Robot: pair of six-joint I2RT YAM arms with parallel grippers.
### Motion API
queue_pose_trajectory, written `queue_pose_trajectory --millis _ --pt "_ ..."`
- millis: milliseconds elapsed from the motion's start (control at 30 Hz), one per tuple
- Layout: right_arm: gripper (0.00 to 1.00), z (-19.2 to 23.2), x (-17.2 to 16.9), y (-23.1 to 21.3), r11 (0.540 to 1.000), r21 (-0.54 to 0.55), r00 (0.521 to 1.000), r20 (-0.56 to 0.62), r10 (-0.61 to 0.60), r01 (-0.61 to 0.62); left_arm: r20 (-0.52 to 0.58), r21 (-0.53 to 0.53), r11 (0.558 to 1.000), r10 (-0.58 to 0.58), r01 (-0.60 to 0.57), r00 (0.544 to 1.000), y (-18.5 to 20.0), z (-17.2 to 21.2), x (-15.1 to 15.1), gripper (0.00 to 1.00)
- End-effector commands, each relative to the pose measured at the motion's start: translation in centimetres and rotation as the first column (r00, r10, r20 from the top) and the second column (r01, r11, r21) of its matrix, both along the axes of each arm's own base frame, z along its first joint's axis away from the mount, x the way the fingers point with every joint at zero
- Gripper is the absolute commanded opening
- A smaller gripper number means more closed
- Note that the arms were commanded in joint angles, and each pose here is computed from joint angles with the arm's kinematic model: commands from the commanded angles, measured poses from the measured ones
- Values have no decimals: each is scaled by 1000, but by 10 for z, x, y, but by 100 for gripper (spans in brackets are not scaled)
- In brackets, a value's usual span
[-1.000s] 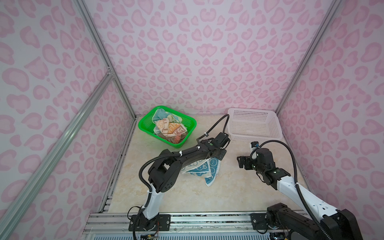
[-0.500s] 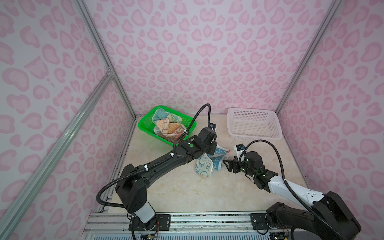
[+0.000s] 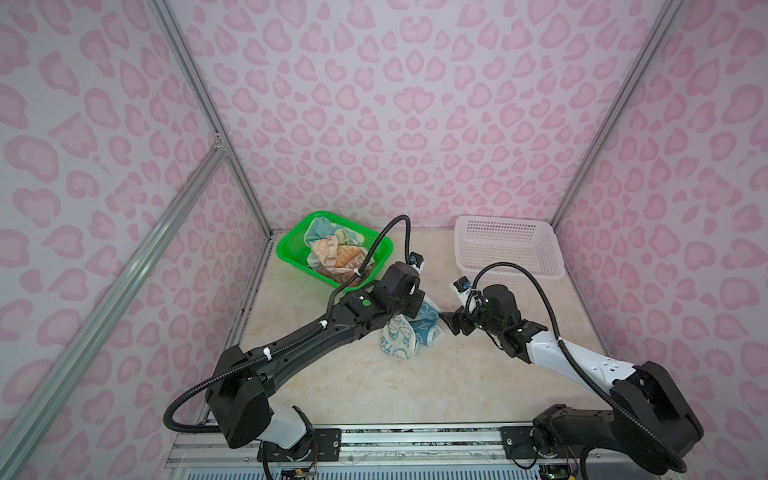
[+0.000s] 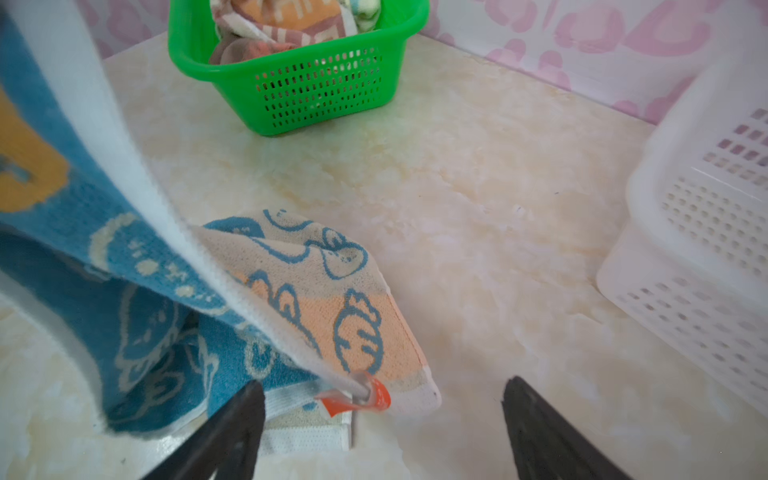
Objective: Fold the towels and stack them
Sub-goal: 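Regrasp a towel corner with the left gripper while the right gripper grasps another corner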
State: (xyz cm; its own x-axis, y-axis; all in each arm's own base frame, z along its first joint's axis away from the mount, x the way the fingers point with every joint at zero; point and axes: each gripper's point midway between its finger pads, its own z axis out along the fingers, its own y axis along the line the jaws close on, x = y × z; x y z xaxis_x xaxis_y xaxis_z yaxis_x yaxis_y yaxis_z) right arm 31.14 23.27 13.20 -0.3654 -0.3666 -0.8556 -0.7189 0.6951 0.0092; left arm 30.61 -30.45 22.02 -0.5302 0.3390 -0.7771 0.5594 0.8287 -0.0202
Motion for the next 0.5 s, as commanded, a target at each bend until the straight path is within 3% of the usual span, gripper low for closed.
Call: queue_pose_trajectory --millis 0,100,200,467 --pt "87 -2 -7 25 987 35 987 -11 159 -158 53 10 999 -32 31 998 4 13 -2 3" --pt "83 -11 -5 42 979 82 980 -52 194 -189 51 27 998 -65 64 997 7 11 -10 3" --pt "71 -24 -1 51 974 126 977 -83 198 -187 47 37 996 -84 83 995 12 8 -17 3" --pt "62 -62 2 50 974 202 985 -120 126 -100 92 56 998 -47 42 995 33 14 -18 3"
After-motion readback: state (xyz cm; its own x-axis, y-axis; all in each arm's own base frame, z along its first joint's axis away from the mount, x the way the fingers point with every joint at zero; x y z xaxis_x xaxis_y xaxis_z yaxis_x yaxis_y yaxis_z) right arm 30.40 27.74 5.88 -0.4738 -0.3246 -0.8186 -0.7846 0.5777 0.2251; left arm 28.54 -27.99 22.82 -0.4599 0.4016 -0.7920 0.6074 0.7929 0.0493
